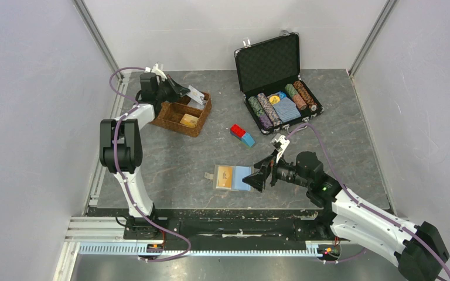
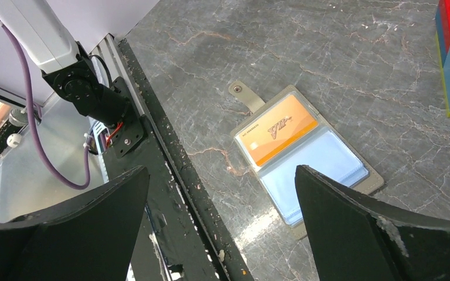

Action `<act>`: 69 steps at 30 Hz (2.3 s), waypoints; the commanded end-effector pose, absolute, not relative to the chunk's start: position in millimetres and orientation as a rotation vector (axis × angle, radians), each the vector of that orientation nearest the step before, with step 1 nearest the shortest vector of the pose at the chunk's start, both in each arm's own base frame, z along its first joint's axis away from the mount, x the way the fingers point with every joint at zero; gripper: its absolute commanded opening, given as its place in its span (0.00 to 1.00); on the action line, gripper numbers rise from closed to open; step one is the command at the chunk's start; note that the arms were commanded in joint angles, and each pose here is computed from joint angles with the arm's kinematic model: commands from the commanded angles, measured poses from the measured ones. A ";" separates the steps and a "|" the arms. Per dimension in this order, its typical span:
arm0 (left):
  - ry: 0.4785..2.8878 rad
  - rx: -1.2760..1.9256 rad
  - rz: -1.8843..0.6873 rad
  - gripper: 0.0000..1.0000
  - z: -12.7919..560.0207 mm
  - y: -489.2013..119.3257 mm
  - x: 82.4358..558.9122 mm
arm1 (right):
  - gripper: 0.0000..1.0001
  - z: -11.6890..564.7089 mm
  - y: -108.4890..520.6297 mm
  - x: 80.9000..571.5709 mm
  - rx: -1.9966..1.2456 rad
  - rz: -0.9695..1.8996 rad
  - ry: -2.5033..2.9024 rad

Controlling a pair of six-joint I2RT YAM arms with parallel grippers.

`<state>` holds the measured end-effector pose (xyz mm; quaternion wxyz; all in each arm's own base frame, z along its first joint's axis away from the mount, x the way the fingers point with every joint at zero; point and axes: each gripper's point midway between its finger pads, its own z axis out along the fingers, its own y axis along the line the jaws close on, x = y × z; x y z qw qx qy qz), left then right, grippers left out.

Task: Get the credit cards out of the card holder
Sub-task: Place the credit card in the storage box.

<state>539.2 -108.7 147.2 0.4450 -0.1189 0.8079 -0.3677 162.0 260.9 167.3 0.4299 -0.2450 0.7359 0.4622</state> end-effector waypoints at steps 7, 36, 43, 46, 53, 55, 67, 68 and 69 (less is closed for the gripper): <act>1.953 -0.231 -0.937 0.02 155.3 -113.9 552.7 | 0.98 180.4 263.7 168.7 -0.612 1.142 1.764; 2.028 -0.209 -0.969 0.04 111.9 -123.8 563.3 | 0.98 179.1 264.0 172.3 -0.614 1.121 1.771; 2.056 -0.207 -0.958 0.09 100.0 -124.5 564.1 | 0.98 180.0 263.9 173.5 -0.608 1.119 1.772; 2.058 -0.205 -0.956 0.14 98.8 -124.3 564.6 | 0.98 179.4 263.6 173.4 -0.607 1.117 1.773; 2.076 -0.188 -0.945 0.23 96.4 -124.0 564.5 | 0.98 178.8 262.5 173.0 -0.604 1.113 1.776; 2.080 -0.186 -0.943 0.25 96.2 -123.9 564.3 | 0.98 178.4 261.7 173.0 -0.602 1.111 1.779; 2.085 -0.174 -0.928 0.40 104.3 -122.8 567.9 | 0.98 178.7 259.8 174.7 -0.594 1.095 1.777; 2.088 -0.174 -0.928 0.40 103.9 -122.8 567.9 | 0.98 178.4 259.8 174.8 -0.594 1.094 1.778; 2.091 -0.173 -0.927 0.40 103.5 -122.7 567.8 | 0.98 177.9 259.6 175.1 -0.593 1.092 1.780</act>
